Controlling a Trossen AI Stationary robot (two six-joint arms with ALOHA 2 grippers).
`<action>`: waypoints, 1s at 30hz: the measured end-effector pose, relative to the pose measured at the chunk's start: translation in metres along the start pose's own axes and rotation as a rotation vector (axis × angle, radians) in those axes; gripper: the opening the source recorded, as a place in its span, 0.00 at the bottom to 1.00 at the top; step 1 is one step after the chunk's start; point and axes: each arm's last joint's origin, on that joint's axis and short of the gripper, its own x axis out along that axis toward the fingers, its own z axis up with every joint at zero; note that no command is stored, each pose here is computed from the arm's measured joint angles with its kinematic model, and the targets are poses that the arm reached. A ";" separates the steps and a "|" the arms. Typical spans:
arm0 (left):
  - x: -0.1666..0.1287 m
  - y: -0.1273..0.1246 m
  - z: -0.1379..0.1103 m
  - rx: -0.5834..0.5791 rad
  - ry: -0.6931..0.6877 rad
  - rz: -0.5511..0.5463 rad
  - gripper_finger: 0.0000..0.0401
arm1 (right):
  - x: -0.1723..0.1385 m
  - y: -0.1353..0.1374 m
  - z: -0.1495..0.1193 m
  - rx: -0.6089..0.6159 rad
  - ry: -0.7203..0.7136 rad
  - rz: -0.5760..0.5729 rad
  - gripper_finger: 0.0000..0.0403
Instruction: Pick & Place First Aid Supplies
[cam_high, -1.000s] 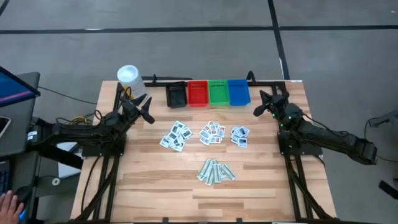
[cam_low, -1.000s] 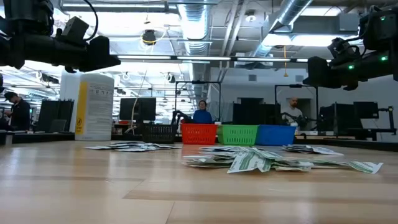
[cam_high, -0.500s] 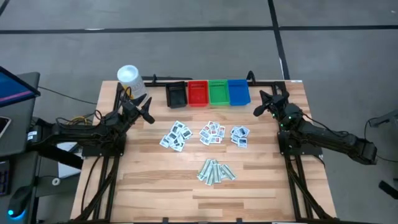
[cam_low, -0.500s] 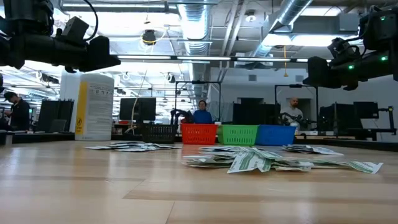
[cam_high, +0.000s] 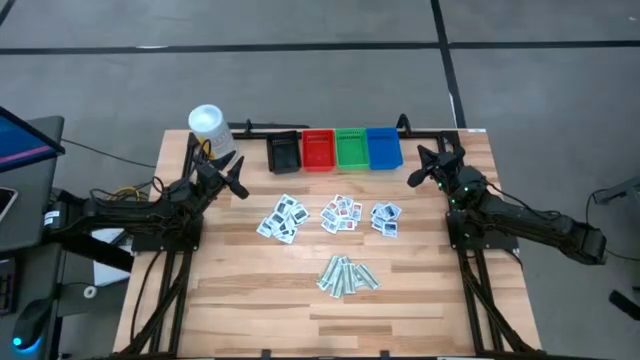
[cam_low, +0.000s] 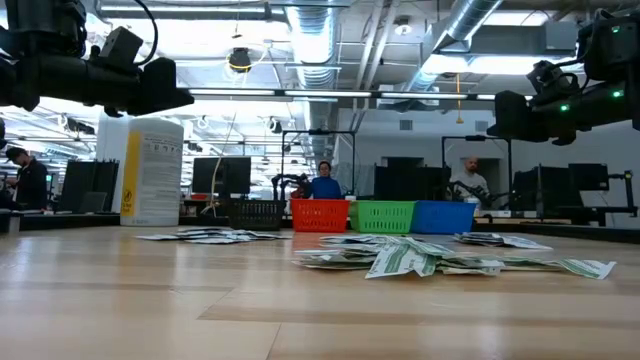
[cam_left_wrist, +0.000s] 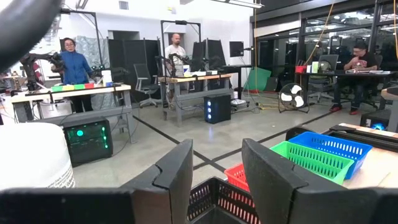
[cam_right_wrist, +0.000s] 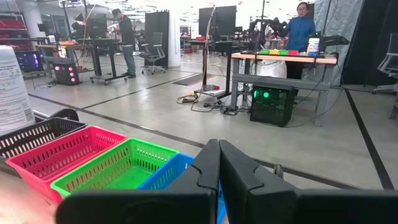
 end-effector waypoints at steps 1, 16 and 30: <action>0.000 0.000 0.000 0.000 0.000 0.000 0.35 | 0.000 0.000 0.000 0.000 0.000 0.000 0.00; 0.000 0.000 0.000 0.000 0.000 0.000 0.35 | 0.000 0.000 0.000 0.000 -0.001 0.000 0.00; 0.000 0.000 0.000 0.000 0.000 0.000 0.35 | 0.001 -0.002 0.000 -0.262 0.000 -0.023 0.00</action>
